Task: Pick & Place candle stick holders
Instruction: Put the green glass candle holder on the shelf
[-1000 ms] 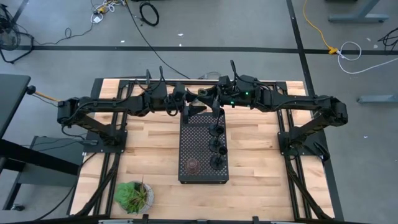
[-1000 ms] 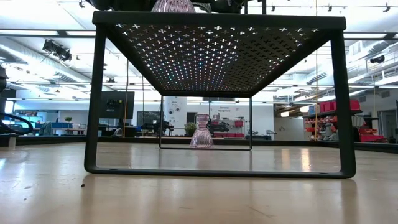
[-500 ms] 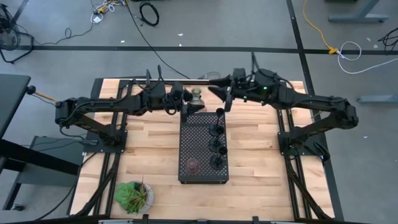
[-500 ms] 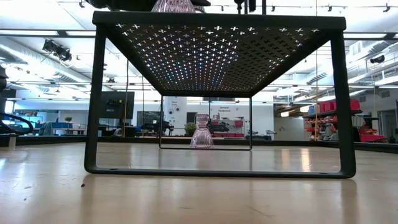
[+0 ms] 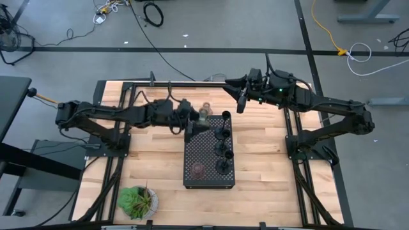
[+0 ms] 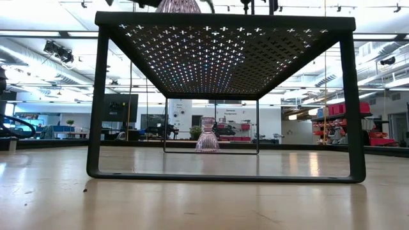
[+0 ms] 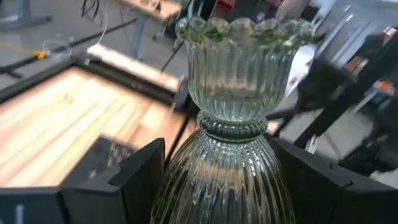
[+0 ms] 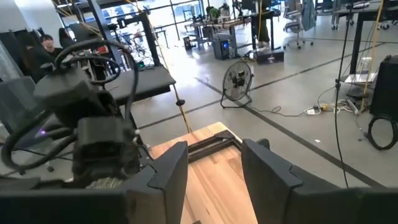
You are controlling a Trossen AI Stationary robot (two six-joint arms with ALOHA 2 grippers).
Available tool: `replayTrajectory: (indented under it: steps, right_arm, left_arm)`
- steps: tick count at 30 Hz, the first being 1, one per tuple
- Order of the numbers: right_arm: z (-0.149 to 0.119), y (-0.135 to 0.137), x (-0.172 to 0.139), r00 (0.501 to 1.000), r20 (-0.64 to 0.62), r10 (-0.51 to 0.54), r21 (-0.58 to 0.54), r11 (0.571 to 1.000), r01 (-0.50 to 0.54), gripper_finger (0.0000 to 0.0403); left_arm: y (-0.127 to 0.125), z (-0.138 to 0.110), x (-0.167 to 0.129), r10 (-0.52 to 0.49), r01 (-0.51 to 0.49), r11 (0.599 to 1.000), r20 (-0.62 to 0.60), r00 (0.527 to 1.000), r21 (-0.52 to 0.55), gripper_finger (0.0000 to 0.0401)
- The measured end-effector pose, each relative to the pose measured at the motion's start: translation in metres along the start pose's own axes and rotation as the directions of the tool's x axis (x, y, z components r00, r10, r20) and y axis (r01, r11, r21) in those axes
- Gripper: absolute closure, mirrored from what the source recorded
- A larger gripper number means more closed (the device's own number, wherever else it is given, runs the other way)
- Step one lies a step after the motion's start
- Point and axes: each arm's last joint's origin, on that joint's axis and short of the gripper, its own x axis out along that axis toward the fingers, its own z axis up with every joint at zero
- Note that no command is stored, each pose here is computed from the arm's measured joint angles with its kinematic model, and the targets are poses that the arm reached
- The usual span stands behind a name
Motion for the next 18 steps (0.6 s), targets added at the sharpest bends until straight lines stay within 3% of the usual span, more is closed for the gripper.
replayTrajectory:
  steps: [9, 18]
  right_arm:
    - [-0.001, 0.000, -0.001, 1.000, -0.009, -0.002, -0.001, 1.000, 0.002, 0.0255]
    - [-0.001, 0.000, 0.000, 1.000, -0.011, 0.000, -0.007, 1.000, -0.001, 0.0259]
  left_arm:
    - [-0.031, -0.017, -0.011, 0.027, -0.025, 0.999, -0.072, 0.997, 0.032, 0.0128]
    - [-0.049, -0.038, -0.018, 0.126, -0.119, 0.991, -0.139, 0.982, 0.054, 0.0128]
